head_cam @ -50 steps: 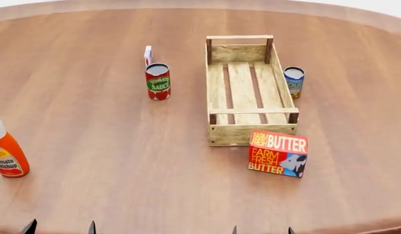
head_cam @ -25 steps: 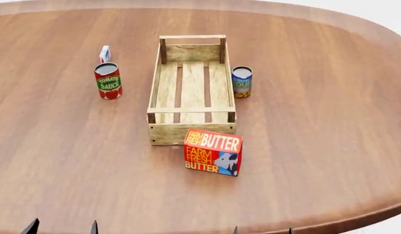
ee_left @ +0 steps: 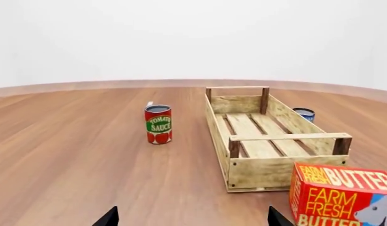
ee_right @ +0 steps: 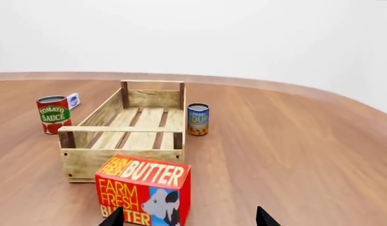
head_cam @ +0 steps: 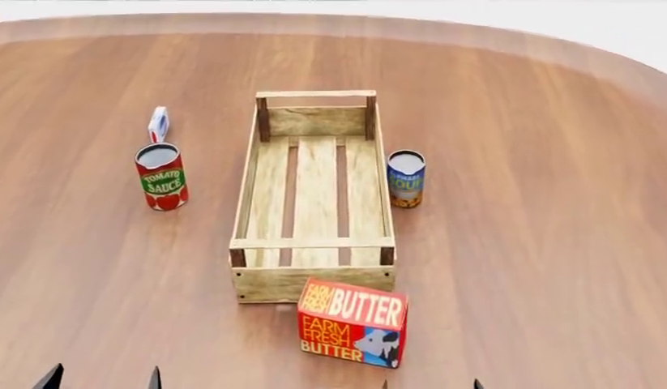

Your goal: Pick up the butter and put it in the tray.

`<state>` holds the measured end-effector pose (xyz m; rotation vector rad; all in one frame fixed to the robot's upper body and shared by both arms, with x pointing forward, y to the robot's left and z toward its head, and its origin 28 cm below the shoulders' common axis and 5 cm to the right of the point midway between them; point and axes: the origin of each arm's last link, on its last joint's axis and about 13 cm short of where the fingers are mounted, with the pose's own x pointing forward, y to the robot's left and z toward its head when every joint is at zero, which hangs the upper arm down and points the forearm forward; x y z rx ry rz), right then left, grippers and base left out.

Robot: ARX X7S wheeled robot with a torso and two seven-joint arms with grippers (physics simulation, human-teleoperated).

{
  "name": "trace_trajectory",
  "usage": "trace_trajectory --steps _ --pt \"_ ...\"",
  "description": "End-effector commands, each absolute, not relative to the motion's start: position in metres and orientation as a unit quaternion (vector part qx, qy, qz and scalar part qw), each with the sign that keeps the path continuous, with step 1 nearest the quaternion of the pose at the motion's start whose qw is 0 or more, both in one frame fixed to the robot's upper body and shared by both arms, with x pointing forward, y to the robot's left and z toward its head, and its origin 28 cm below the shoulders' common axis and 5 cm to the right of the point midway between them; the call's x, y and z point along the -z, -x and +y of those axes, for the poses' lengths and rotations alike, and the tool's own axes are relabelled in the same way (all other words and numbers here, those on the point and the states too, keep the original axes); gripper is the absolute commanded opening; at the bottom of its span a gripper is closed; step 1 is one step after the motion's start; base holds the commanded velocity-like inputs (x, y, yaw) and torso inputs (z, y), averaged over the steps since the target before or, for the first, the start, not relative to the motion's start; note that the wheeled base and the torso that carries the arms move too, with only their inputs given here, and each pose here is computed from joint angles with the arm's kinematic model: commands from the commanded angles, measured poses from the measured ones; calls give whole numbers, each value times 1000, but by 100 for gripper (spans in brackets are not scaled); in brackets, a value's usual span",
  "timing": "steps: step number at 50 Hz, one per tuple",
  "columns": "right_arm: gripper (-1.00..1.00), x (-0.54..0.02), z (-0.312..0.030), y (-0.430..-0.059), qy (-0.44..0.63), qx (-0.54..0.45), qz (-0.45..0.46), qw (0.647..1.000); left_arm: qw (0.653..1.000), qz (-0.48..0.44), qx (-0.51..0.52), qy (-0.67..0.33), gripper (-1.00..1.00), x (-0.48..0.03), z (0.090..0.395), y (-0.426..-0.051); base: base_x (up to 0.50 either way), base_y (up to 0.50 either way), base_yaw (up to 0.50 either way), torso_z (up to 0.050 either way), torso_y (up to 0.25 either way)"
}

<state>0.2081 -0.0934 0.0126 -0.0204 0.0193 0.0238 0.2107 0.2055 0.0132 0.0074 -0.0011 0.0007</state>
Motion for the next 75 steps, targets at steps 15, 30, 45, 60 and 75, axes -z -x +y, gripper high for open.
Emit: trace_trajectory --steps 15,30,45,60,75 --pt "100 -13 -93 -206 17 -20 4 1000 1000 -1 -3 -5 100 -13 206 -211 500 0 0 0 0" --pt "100 -14 -93 -206 16 -21 2 1000 1000 -2 -3 -5 100 -14 206 -211 500 0 0 0 0" --pt "100 -13 -93 -207 3 -6 15 1000 1000 -3 -3 -6 100 -14 207 -210 299 0 0 0 1" --pt "100 -96 -95 -226 11 -10 33 999 1000 0 -4 -2 100 -14 206 -212 0 0 0 0 0" --pt "100 -217 -104 -267 57 -24 37 997 1000 -2 -9 2 100 -13 206 -215 0 0 0 0 0"
